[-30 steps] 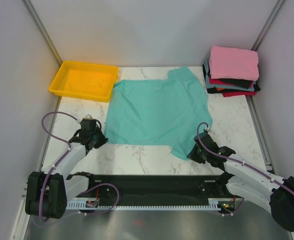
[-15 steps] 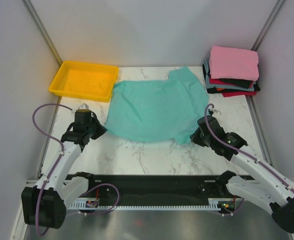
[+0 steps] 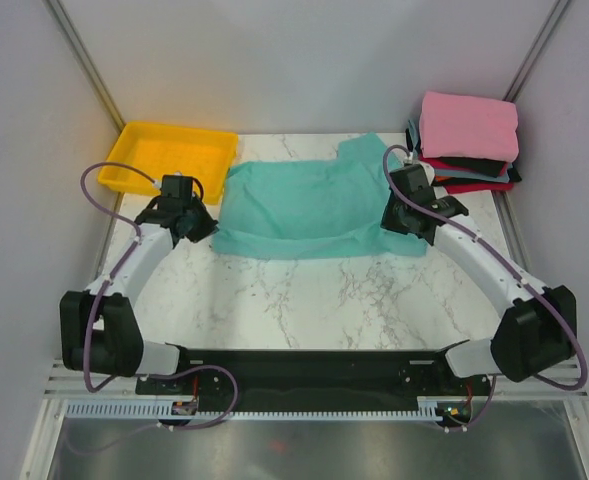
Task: Fold and stack the t-shirts
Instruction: Fold the tshirt
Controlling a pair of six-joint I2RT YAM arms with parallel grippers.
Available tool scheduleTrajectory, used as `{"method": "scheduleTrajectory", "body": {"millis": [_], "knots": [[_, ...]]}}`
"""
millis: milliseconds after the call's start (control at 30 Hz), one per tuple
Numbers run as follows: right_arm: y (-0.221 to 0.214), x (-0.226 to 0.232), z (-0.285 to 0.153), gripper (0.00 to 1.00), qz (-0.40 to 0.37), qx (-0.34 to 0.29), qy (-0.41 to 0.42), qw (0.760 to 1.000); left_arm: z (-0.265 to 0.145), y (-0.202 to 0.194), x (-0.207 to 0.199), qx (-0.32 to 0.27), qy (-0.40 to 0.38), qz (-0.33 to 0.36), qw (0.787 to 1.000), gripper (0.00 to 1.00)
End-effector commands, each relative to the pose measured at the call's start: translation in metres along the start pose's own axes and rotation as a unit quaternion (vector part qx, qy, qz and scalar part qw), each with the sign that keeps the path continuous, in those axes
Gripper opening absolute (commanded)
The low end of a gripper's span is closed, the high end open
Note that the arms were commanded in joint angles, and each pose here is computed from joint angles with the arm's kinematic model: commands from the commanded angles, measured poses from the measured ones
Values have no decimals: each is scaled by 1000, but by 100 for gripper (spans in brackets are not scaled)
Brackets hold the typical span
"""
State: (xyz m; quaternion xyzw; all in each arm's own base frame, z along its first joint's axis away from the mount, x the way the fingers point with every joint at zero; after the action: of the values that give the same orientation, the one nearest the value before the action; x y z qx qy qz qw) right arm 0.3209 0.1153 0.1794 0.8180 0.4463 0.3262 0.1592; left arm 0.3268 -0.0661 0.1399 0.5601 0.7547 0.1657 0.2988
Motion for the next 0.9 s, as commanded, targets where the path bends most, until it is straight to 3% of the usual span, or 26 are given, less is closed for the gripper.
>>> {"method": "scheduleTrajectory", "body": {"millis": [0,433,533,567,667,800,867], "knots": [[18,17,14,0,-28,-5,25,999,5,32,-2,-27,13,15,999,2],[49,26,94,2,-31,11,-9,999,80,49,1,38,47,23,998,2],[58,28,125,37,-26,28,-16,999,110,58,3,72,55,23,996,20],[61,19,143,58,-20,35,-35,999,126,46,9,107,53,22,993,52],[109,14,151,66,17,0,-55,998,123,68,-1,99,37,39,994,75],[130,8,130,68,31,-30,-46,998,79,92,-4,40,51,52,997,77],[106,-2,119,68,30,-11,-36,999,68,79,7,41,73,52,995,76]]}}
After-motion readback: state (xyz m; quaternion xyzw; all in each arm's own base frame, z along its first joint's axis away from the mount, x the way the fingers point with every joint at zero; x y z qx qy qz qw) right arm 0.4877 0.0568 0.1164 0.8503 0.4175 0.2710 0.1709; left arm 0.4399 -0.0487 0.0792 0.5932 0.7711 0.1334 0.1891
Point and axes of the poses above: each gripper's point midway between its finger pads, its own z axis out along the fingers, its own x axis along the line the jaws close on, y = z × x, the point moved 2 cm from there along -z, back along the fingers, and after that the axes turned 15 degrees about z, right-handed, at the moved point
